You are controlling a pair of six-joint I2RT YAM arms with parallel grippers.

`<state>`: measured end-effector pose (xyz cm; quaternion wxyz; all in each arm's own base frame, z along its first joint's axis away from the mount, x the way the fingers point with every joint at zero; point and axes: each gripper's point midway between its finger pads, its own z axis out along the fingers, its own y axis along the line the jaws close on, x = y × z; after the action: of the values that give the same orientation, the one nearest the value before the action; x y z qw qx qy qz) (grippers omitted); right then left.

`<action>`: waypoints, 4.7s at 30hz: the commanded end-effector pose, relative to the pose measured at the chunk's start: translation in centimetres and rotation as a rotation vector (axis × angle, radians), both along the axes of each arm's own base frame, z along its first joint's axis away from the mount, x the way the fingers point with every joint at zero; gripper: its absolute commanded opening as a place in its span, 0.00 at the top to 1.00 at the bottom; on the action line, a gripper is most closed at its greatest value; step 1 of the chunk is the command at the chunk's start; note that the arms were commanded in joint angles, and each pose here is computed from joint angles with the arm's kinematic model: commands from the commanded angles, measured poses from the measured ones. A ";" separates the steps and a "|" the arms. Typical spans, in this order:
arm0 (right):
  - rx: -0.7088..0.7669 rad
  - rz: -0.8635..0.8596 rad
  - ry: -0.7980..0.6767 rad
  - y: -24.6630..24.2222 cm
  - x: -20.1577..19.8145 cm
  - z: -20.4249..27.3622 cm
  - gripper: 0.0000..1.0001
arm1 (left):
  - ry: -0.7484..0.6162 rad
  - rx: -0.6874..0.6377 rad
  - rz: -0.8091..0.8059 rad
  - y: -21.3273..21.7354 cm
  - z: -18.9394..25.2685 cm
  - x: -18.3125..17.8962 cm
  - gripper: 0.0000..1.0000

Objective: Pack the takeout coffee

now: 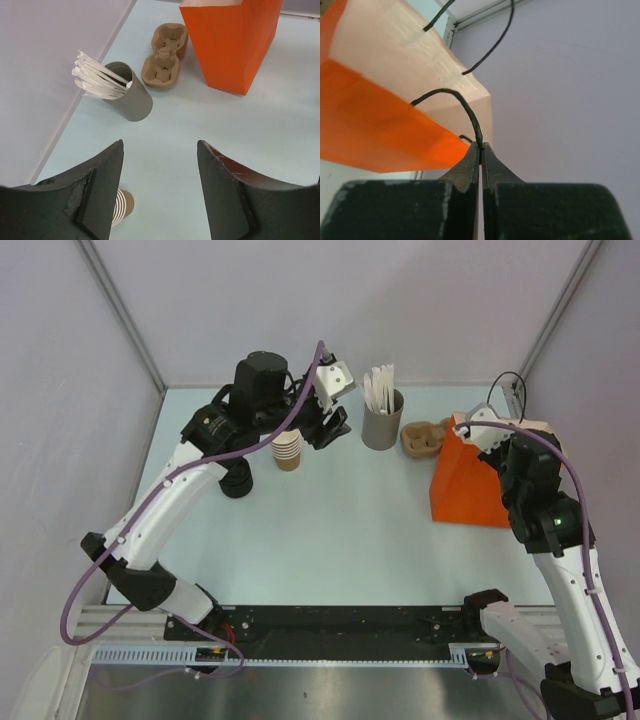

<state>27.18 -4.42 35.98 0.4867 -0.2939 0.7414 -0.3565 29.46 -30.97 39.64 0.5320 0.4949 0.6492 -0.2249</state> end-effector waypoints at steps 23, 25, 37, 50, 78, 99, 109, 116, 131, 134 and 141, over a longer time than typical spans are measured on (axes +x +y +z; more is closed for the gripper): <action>0.098 0.204 0.131 2.7 -5.5 -0.2 0.94 | -0.058 -0.032 0.021 1.1 2.1 -0.7 0.33; 0.108 0.217 0.142 2.8 -6.2 -0.3 0.94 | -0.056 -0.034 0.020 1.1 2.1 -0.7 0.33; 0.139 0.229 0.105 3.0 -6.5 0.3 0.49 | -0.069 -0.040 0.031 1.5 2.6 -0.9 0.25; 0.299 0.182 -0.221 3.5 -3.4 7.4 0.00 | -0.080 -0.038 0.183 4.7 2.3 2.8 0.01; 0.768 0.727 0.091 23.9 4.5 2.7 0.00 | 0.207 -0.077 0.579 19.7 -7.8 10.3 0.00; 0.590 0.763 0.468 28.6 3.6 -12.3 0.00 | 0.360 0.013 0.567 17.4 -16.0 17.7 0.21; 0.585 0.756 0.468 28.3 3.5 -12.4 0.00 | 0.384 0.053 0.577 16.9 -18.3 18.7 0.37; 0.588 0.757 0.474 28.2 3.4 -12.6 0.00 | 0.390 0.068 0.586 17.0 -19.3 19.2 0.47; 0.582 0.758 0.472 28.1 3.4 -12.8 0.00 | 0.408 0.085 0.587 16.8 -20.5 19.5 0.59; 0.582 0.758 0.473 28.1 3.4 -12.8 0.00 | 0.414 0.089 0.586 16.7 -20.7 19.5 0.66; 0.581 0.760 0.473 28.1 3.4 -12.8 0.00 | 0.416 0.088 0.588 16.8 -20.8 19.6 0.73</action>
<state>30.14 23.60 21.74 0.4375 -0.4697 0.7533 0.1431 47.92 -13.87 16.91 0.3819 0.2490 0.8797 -0.1350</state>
